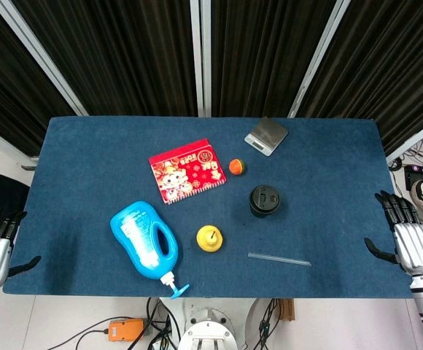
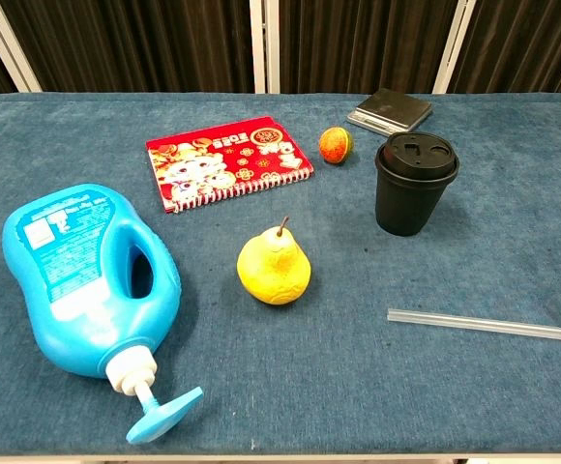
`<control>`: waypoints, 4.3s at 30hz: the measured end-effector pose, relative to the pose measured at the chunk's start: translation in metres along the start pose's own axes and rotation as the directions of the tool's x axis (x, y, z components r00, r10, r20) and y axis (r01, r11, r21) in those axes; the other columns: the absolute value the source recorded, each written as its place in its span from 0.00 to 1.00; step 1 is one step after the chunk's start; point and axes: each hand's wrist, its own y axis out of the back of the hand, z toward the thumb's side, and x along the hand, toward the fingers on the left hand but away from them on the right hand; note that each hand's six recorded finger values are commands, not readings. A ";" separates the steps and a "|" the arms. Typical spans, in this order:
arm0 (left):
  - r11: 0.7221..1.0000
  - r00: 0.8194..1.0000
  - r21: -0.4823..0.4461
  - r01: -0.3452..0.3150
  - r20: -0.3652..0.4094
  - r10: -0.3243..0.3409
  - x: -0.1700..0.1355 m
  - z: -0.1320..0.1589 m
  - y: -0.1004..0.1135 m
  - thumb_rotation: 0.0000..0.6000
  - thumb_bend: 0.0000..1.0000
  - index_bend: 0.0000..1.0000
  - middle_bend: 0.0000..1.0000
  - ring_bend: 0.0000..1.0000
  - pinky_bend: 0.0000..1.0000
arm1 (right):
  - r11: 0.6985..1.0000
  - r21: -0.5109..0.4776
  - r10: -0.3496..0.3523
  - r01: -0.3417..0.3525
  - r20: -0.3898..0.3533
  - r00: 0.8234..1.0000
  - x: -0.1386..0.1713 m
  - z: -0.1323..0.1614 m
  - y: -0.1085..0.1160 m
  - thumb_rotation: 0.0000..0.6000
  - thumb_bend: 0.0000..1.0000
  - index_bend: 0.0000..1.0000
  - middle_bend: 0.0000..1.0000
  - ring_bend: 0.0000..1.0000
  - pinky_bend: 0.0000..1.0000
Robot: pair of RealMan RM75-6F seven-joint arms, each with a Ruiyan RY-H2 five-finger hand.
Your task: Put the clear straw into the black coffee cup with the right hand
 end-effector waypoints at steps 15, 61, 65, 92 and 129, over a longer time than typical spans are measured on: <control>1.000 1.000 -0.002 -0.004 0.013 0.004 0.001 0.006 -0.001 1.00 0.05 0.13 0.14 0.03 0.00 | 0.971 0.128 0.224 -0.204 -0.174 0.959 -0.001 0.063 -0.073 1.00 0.40 0.25 0.20 0.09 0.24; 1.000 1.000 -0.005 0.006 -0.005 -0.006 -0.001 -0.005 -0.009 1.00 0.05 0.13 0.14 0.03 0.00 | 0.833 0.497 0.419 -0.243 -0.278 0.864 -0.019 0.158 -0.184 1.00 0.52 0.59 0.21 0.11 0.25; 1.000 1.000 -0.004 0.006 -0.002 -0.006 0.000 -0.005 -0.009 1.00 0.05 0.13 0.14 0.03 0.00 | 0.835 0.495 0.417 -0.242 -0.281 0.864 -0.019 0.159 -0.185 1.00 0.55 0.62 0.21 0.11 0.25; 1.000 1.000 0.012 0.006 0.012 -0.006 0.004 0.002 -0.004 1.00 0.05 0.13 0.14 0.03 0.00 | 0.958 -0.253 0.025 -0.134 -0.392 0.920 -0.081 0.193 -0.038 1.00 0.58 0.73 0.30 0.16 0.25; 1.000 1.000 0.019 0.022 0.002 -0.022 0.006 0.005 -0.006 1.00 0.05 0.13 0.14 0.03 0.00 | 0.772 -0.598 -0.005 -0.215 -0.345 0.939 -0.157 0.178 -0.084 1.00 0.59 0.73 0.30 0.16 0.23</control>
